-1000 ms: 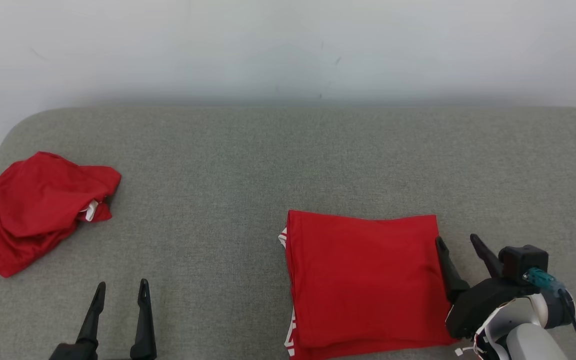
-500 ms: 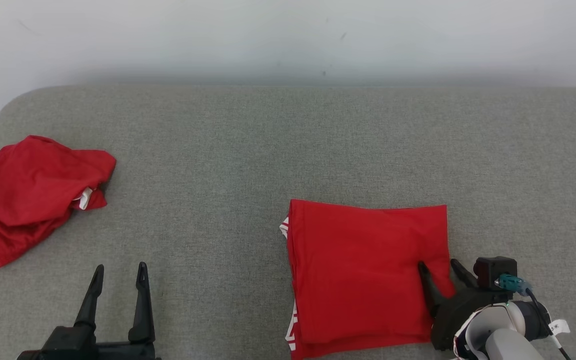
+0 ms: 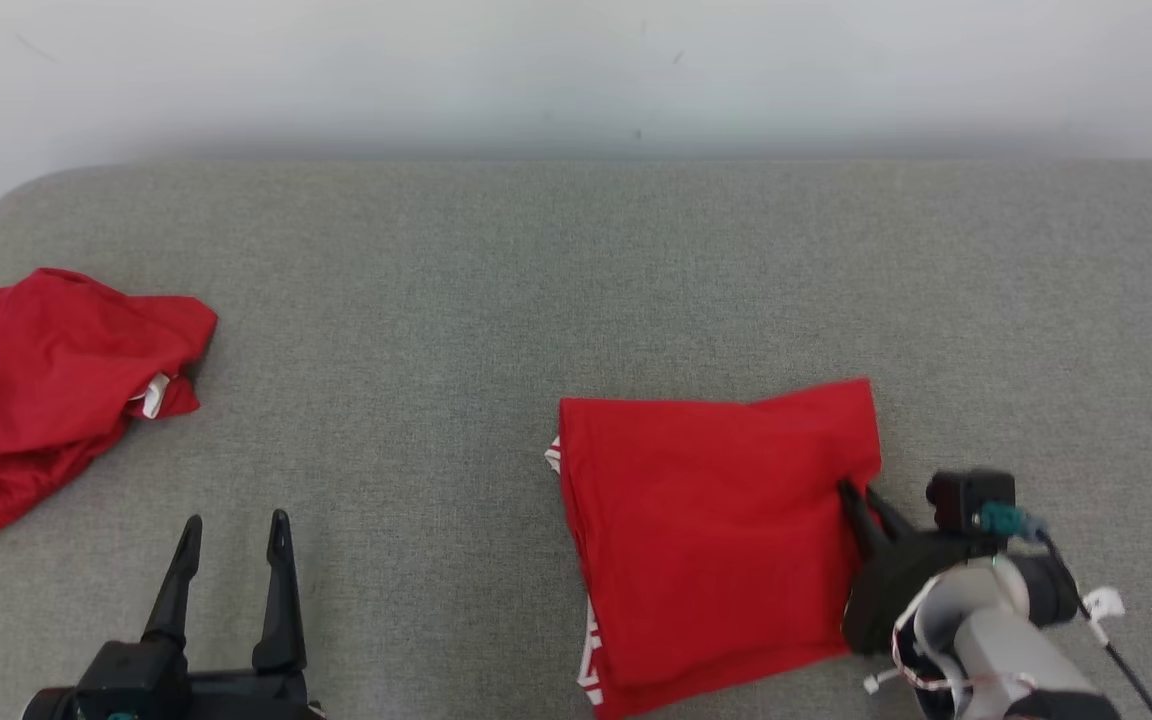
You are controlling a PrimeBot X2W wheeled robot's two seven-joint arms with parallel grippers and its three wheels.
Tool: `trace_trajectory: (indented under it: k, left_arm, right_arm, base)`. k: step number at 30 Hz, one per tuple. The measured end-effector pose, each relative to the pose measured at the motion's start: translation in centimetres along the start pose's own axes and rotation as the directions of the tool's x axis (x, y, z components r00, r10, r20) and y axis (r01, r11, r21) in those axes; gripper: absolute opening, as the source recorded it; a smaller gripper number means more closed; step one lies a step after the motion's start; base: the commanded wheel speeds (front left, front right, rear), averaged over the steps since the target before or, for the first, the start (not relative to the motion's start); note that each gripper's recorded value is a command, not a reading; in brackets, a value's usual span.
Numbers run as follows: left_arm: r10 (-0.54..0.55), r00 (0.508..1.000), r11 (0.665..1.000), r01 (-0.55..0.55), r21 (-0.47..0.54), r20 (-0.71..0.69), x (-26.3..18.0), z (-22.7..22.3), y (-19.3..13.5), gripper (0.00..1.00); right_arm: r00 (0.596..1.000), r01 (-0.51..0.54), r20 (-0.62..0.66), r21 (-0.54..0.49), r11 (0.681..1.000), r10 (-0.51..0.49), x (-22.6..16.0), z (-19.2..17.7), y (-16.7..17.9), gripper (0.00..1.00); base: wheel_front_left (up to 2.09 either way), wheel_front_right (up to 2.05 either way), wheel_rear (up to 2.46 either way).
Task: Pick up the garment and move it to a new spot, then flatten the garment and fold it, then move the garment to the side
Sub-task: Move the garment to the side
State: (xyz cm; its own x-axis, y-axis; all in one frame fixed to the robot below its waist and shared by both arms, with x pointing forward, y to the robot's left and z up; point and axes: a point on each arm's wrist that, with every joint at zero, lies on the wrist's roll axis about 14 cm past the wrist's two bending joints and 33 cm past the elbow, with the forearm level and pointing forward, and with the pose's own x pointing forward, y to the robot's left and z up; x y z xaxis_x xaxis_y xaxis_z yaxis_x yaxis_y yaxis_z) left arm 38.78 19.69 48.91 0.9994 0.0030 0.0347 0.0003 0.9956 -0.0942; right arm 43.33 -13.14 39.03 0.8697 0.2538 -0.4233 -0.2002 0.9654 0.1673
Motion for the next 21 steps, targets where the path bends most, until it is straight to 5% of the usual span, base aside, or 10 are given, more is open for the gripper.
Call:
trace_trajectory:
  k: [8, 17, 21]
  left_arm:
    - [-0.034, 0.999, 0.999, 0.034, 0.003, 0.020, 2.1, 0.3, -0.9, 1.00]
    - [-0.096, 0.994, 0.995, 0.095, 0.021, 0.044, 6.6, -0.3, -2.4, 1.00]
    - [-0.141, 0.990, 0.989, 0.139, 0.054, 0.027, 8.8, -2.1, -3.3, 1.00]
  right_arm:
    - [0.996, -0.011, 0.086, -0.087, 0.996, 0.019, 3.2, 6.1, -1.0, 0.00]
    - [0.985, 0.086, 0.163, -0.188, 0.978, -0.055, 7.4, 12.6, -7.1, 0.00]
    - [0.975, 0.178, 0.173, -0.213, 0.961, -0.142, 8.5, 13.8, -12.5, 0.00]
  base:
    - [0.00, 0.00, 0.00]
    - [0.00, 0.00, 0.00]
    - [0.00, 0.00, 0.00]
